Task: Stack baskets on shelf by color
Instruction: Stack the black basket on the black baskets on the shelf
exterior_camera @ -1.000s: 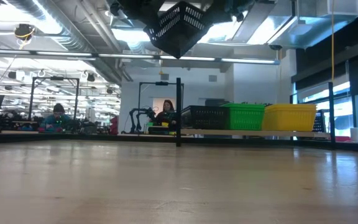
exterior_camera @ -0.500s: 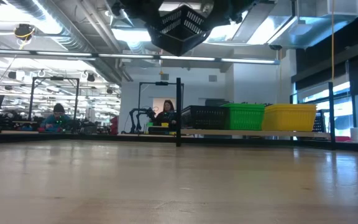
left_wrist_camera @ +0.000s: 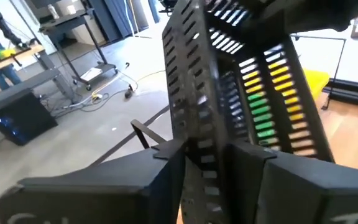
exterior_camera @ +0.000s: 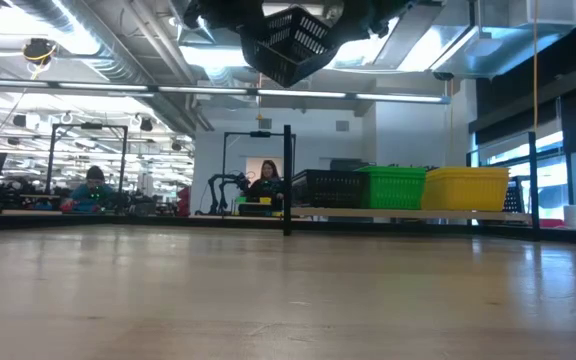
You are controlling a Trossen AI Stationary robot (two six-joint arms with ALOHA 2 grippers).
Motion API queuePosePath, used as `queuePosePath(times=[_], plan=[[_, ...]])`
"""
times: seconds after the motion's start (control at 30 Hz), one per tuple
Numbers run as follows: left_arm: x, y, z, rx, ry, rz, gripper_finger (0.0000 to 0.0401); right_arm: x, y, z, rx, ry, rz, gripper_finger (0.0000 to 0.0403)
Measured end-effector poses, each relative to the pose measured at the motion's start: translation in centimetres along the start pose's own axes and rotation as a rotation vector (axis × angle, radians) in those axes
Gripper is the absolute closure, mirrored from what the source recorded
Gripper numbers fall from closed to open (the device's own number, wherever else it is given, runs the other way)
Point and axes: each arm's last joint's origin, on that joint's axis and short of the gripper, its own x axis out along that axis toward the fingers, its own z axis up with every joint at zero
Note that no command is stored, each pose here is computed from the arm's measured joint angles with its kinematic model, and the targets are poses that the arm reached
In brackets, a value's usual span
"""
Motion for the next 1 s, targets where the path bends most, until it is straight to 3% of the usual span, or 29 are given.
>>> queuePosePath(times=[0.13, 0.43, 0.63, 0.83, 1.0], plan=[[-0.1, -0.1, 0.0, -0.018, -0.002, -0.001, 0.0311, 0.0, 0.0, 0.0, -0.003, 0.003, 0.006, 0.0402], [-2.7, -1.1, 1.2, 0.216, -0.085, -0.039, 0.0310, 0.0, -0.1, -0.6, -0.023, 0.056, 0.011, 0.0402], [-4.1, -1.3, 2.1, 0.218, -0.139, -0.021, 0.0310, 0.3, -1.0, -1.1, -0.087, 0.094, -0.013, 0.0403], [-5.1, -0.8, 2.7, 0.217, -0.158, -0.008, 0.0314, 1.2, -4.1, -2.1, -0.178, 0.109, 0.046, 0.0403], [-5.0, -0.8, 2.6, 0.221, -0.152, 0.000, 0.0312, 1.6, -7.7, -3.3, -0.139, 0.075, 0.167, 0.0403]])
